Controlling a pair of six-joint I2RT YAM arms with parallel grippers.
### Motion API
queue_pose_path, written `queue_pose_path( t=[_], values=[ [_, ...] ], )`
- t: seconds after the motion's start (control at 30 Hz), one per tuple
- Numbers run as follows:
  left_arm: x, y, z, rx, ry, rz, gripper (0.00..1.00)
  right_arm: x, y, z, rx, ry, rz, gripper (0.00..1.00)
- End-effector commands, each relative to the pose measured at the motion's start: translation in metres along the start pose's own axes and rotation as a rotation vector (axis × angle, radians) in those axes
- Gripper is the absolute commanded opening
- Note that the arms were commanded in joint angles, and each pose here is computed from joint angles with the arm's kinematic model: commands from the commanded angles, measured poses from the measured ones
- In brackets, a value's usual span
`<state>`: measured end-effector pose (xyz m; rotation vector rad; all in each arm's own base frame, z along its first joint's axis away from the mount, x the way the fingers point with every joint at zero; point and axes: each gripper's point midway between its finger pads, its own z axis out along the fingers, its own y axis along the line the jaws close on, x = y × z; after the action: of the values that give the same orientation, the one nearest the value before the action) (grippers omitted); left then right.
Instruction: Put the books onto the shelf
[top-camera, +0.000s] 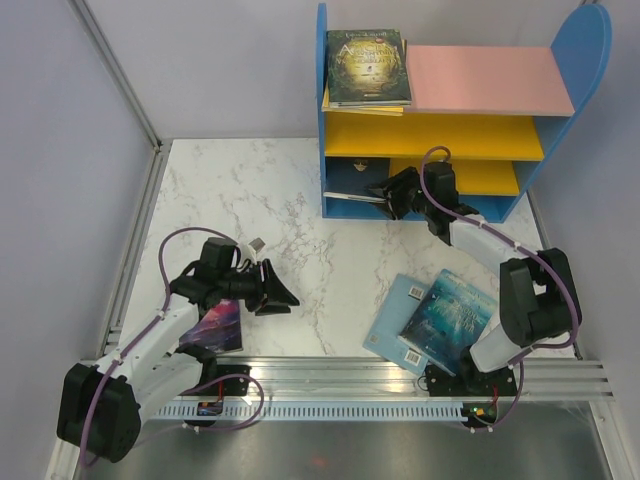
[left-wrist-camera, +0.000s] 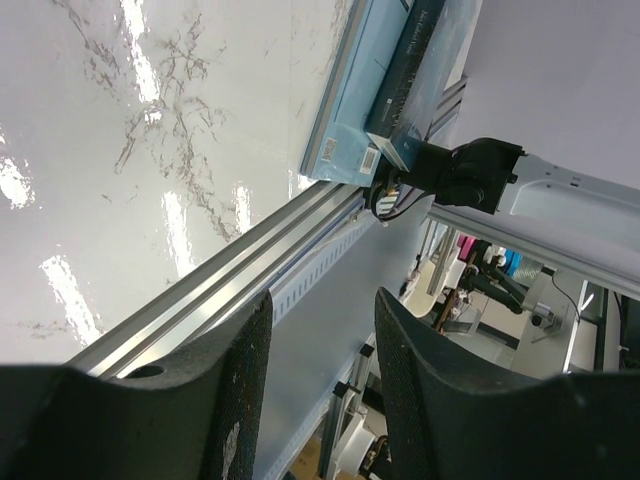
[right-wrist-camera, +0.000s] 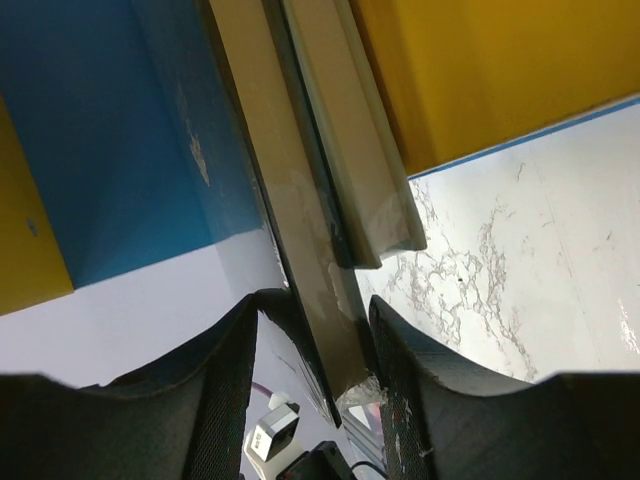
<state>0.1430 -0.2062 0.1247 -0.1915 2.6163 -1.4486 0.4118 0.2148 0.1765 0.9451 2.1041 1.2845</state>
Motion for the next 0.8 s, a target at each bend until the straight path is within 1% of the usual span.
queue_pose_path(
  t=[0.0, 0.07, 0.3, 0.57, 0.6, 0.77],
  values=[
    [-0.012, -0.008, -0.004, 0.005, -0.045, 0.058, 0.49, -0.016, 0.018, 0.004, -0.068, -0.022, -0.001, 0.52],
    [-0.013, -0.008, -0.004, 0.002, -0.05, 0.054, 0.49, -0.018, 0.016, 0.009, -0.066, -0.013, 0.012, 0.52],
    [-0.015, -0.005, -0.005, -0.014, -0.083, 0.033, 0.49, -0.039, 0.032, 0.015, -0.157, -0.043, 0.08, 0.53],
    [-0.014, -0.003, -0.008, -0.022, -0.115, 0.012, 0.49, -0.055, 0.044, 0.027, -0.238, -0.033, 0.163, 0.53],
    [-0.014, -0.002, -0.008, -0.024, -0.119, 0.012, 0.49, -0.057, 0.048, 0.028, -0.26, -0.035, 0.164, 0.53],
    [-0.013, -0.001, -0.01, -0.03, -0.13, 0.007, 0.49, -0.058, 0.048, 0.034, -0.262, -0.022, 0.169, 0.55]
  ],
)
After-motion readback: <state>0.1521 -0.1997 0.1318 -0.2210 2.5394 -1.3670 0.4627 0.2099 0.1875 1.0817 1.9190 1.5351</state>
